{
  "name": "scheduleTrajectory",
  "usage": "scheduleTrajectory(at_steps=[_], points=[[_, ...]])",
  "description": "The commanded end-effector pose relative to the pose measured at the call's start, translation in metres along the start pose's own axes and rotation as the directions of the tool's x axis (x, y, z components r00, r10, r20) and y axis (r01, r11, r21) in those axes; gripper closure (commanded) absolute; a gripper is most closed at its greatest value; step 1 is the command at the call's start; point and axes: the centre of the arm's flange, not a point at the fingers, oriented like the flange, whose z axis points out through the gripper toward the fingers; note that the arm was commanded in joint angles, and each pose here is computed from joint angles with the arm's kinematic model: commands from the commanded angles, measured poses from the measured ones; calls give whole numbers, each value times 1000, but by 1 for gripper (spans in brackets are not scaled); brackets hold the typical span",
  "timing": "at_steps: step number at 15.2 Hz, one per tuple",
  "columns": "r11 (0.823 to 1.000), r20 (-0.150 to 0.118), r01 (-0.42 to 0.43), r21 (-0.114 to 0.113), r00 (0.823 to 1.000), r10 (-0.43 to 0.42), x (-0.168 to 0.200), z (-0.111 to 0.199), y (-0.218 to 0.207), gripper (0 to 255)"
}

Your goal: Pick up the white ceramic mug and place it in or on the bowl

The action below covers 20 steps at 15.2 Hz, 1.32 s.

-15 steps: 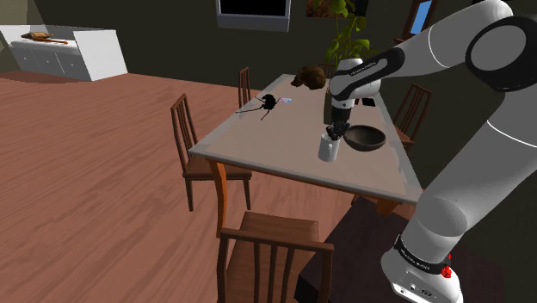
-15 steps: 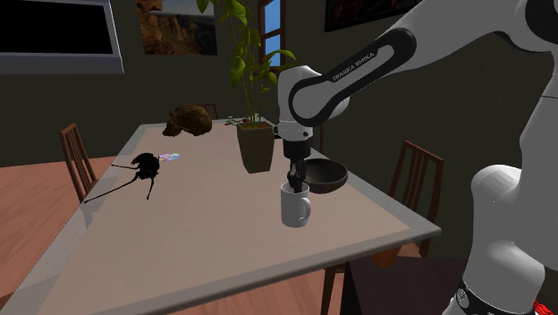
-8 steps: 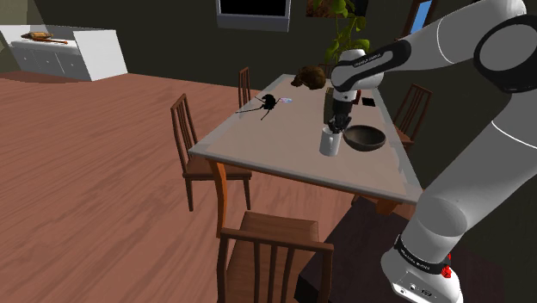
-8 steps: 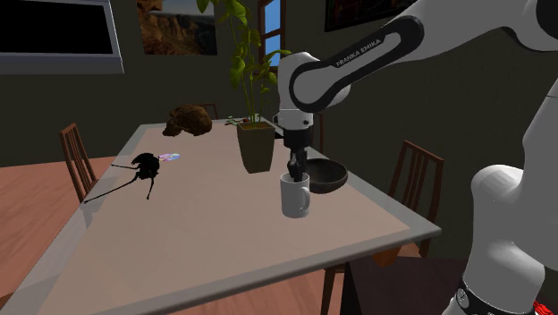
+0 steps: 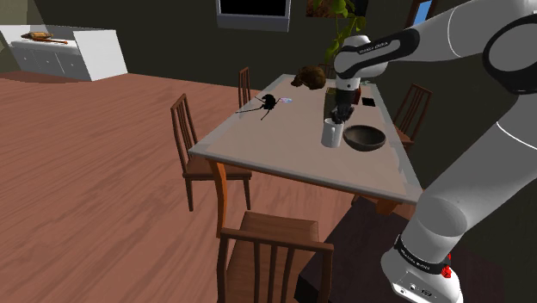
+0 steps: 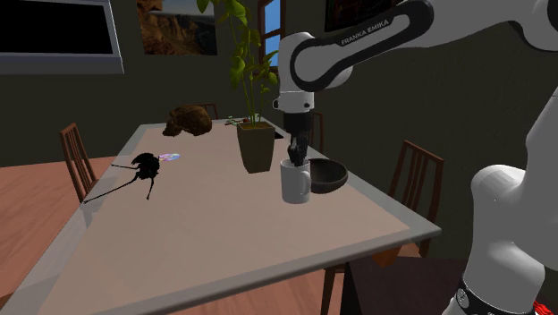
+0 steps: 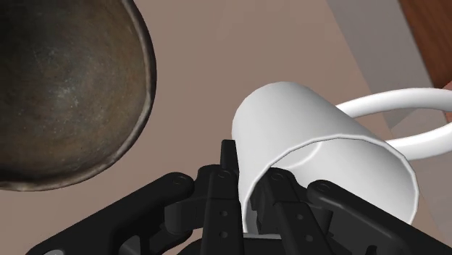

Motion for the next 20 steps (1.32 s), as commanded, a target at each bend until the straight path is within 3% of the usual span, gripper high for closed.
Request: scheduleTrajectory(at_steps=[1,18,20], points=[[1000,0,0,0,1000,0,-1,-11,-1,255],[1000,0,0,0,1000,0,-7,-98,-4,255],[1000,0,0,0,1000,0,-15,-101,21,255]])
